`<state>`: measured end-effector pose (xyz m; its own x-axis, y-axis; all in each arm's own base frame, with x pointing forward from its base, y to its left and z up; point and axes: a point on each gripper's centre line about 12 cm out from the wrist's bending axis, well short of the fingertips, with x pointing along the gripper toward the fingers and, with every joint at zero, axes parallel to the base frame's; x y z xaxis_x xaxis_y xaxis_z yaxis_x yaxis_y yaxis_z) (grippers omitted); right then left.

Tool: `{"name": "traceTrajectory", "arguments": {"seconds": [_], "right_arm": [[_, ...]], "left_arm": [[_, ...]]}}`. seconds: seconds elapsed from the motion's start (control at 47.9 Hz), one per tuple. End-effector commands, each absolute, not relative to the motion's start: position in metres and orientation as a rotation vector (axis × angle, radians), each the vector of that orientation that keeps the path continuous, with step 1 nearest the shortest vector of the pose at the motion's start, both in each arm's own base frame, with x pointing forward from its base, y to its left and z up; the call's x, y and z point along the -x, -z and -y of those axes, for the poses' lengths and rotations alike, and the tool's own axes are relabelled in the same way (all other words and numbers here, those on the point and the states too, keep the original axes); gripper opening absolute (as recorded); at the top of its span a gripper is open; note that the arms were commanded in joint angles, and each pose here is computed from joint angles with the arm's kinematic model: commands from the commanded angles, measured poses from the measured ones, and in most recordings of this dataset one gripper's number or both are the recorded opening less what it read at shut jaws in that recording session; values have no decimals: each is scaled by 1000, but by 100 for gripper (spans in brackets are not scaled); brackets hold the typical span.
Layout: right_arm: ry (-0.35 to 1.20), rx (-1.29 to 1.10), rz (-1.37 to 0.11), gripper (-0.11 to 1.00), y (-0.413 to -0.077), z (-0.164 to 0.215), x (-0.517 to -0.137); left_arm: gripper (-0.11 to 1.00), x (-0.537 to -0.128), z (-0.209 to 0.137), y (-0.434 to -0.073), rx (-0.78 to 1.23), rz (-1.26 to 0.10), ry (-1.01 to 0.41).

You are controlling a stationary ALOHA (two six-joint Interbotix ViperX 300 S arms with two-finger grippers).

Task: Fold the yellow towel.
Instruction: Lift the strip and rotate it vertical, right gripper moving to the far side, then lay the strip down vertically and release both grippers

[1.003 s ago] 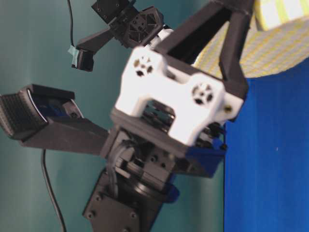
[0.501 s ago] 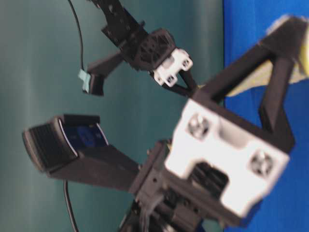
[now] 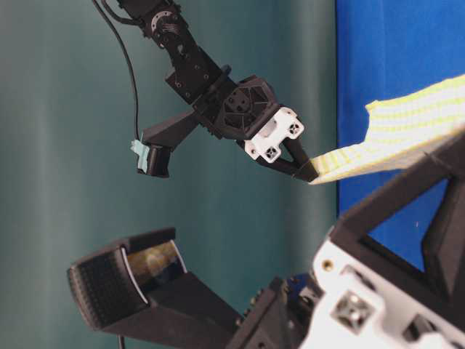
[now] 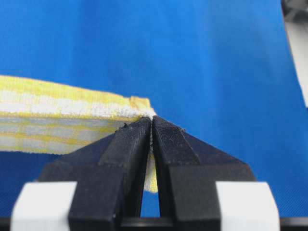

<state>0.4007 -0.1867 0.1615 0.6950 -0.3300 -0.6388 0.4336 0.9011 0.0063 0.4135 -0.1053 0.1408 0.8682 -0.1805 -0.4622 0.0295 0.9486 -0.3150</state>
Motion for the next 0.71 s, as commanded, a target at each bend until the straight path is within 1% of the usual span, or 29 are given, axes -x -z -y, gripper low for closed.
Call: {"name": "traceTrajectory", "arguments": {"seconds": [0.0, 0.209, 0.251, 0.293, 0.313, 0.355, 0.418, 0.439, 0.481, 0.501, 0.543, 0.585, 0.69], "right_arm": [[434, -149, -626, 4, -178, 192, -406], [422, -137, -619, 5, -179, 189, -409], [416, -131, -618, 7, -178, 187, -410], [410, -124, -620, 14, -178, 185, -411], [408, -120, -617, 20, -179, 184, -411], [400, -113, -618, 31, -178, 182, -412], [390, -103, -611, 47, -179, 179, -414], [389, -103, -609, 51, -179, 178, -415], [384, -97, -607, 55, -180, 177, -415], [384, -94, -609, 56, -180, 177, -415], [385, -91, -607, 57, -182, 177, -415], [383, -89, -606, 57, -183, 176, -414], [386, -83, -594, 57, -194, 175, -409]], "left_arm": [[2, -413, 111, -159, 304, -466, 137], [2, -414, 110, -157, 302, -473, 133], [2, -414, 110, -157, 301, -471, 133], [4, -415, 109, -156, 303, -473, 130], [6, -415, 109, -157, 303, -473, 131], [14, -415, 109, -158, 308, -470, 129], [30, -415, 108, -157, 308, -473, 127], [36, -415, 108, -158, 308, -471, 127], [48, -414, 108, -158, 308, -474, 128], [56, -413, 108, -158, 306, -476, 127], [65, -412, 107, -160, 306, -482, 128], [67, -410, 107, -162, 306, -491, 127], [62, -403, 102, -173, 303, -513, 123]]}}
